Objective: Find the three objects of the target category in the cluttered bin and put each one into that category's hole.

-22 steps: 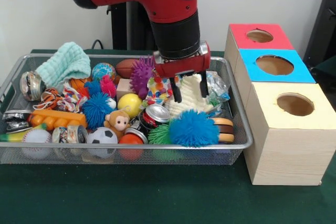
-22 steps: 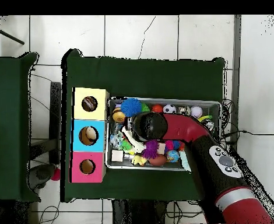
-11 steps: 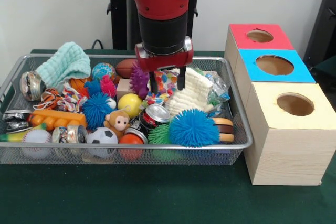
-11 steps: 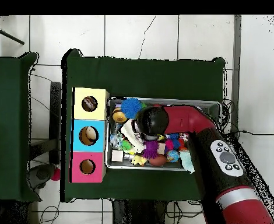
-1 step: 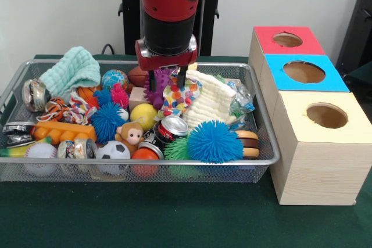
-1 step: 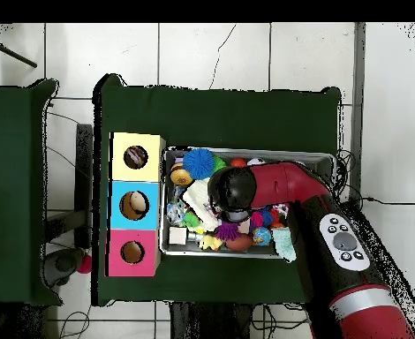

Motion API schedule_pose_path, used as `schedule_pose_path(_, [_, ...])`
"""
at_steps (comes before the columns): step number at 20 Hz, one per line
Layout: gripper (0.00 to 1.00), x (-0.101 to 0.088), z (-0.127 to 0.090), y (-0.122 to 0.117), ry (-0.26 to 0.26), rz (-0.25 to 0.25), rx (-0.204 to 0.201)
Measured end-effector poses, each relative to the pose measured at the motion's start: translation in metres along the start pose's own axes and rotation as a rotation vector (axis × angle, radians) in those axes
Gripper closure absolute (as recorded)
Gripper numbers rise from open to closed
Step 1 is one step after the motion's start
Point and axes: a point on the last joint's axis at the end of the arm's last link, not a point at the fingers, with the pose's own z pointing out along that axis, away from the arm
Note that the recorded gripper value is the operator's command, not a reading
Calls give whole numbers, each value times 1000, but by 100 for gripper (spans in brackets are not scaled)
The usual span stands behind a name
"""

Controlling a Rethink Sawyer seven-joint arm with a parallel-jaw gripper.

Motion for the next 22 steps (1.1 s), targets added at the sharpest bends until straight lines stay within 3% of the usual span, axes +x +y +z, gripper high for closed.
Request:
schedule_pose_path(5, [0,9,4,3,18,16,-34])
schedule_pose_path(9, [0,23,8,6,29,70,-115])
schedule_pose_path(16, [0,33,16,9,-19,169,-224])
schedule_pose_path(22, [0,34,19,20,-35,207,-273])
